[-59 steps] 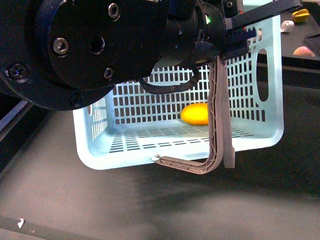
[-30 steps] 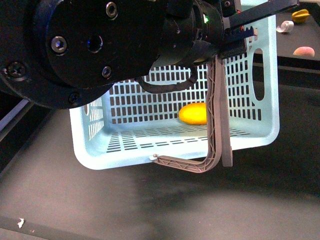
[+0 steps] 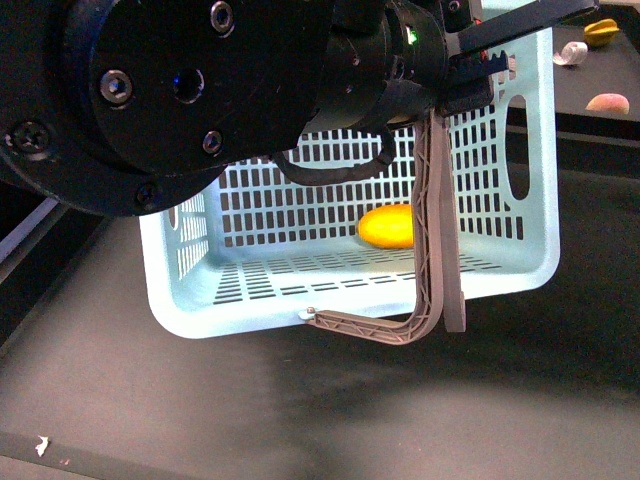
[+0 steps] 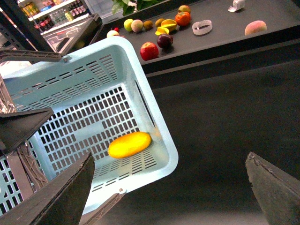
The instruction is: Pick mango with right arm and hold basket with left
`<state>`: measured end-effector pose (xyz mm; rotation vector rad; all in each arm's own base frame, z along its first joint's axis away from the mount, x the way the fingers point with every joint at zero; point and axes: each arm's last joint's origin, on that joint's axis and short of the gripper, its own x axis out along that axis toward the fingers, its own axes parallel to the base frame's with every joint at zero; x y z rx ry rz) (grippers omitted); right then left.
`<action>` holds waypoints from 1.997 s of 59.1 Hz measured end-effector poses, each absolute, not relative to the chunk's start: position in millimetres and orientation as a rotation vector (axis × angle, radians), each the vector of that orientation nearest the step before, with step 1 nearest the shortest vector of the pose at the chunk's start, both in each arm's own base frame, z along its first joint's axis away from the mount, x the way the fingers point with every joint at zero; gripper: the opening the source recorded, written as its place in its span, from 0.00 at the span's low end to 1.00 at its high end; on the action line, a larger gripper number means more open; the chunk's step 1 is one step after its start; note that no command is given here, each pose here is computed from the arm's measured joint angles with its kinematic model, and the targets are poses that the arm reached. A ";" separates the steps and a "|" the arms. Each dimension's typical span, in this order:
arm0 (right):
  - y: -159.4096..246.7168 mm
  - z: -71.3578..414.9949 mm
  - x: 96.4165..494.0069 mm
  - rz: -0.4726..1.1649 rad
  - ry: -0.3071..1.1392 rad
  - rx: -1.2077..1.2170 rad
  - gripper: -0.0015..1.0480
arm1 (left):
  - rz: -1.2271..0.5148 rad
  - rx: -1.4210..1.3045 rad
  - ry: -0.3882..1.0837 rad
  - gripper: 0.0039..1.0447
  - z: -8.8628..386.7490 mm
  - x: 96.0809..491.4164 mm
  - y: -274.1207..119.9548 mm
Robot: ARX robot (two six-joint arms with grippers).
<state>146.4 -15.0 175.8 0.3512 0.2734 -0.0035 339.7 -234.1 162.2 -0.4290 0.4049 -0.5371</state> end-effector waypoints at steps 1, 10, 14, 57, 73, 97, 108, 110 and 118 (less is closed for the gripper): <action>-15.0 175.8 146.4 -0.003 0.273 0.351 0.92 | -0.536 -0.429 0.405 0.05 162.2 339.7 -234.1; -13.9 168.9 143.7 -0.016 0.100 0.176 0.77 | -0.537 -0.431 0.406 0.05 162.2 339.6 -234.2; -10.0 166.0 138.9 -0.021 0.009 0.073 0.62 | -0.535 -0.430 0.405 0.05 162.2 339.7 -234.1; -0.4 168.7 115.0 -0.003 -0.010 0.004 0.02 | -0.538 -0.430 0.406 0.05 162.2 339.6 -234.3; -0.4 168.3 110.2 -0.003 -0.009 0.004 0.02 | -0.538 -0.430 0.405 0.05 162.2 339.6 -234.3; -0.3 165.3 97.7 -0.002 -0.003 0.003 0.02 | -0.537 -0.430 0.405 0.05 162.2 339.7 -234.1; -0.3 165.3 97.7 -0.002 -0.002 0.003 0.02 | -0.540 -0.433 0.407 0.05 162.2 339.3 -234.6; -0.3 165.3 97.7 -0.002 -0.002 0.003 0.02 | -0.539 -0.433 0.407 0.05 162.2 339.4 -234.6; -0.3 165.3 97.7 -0.002 -0.002 0.003 0.02 | -0.538 -0.430 0.405 0.05 162.2 339.4 -234.5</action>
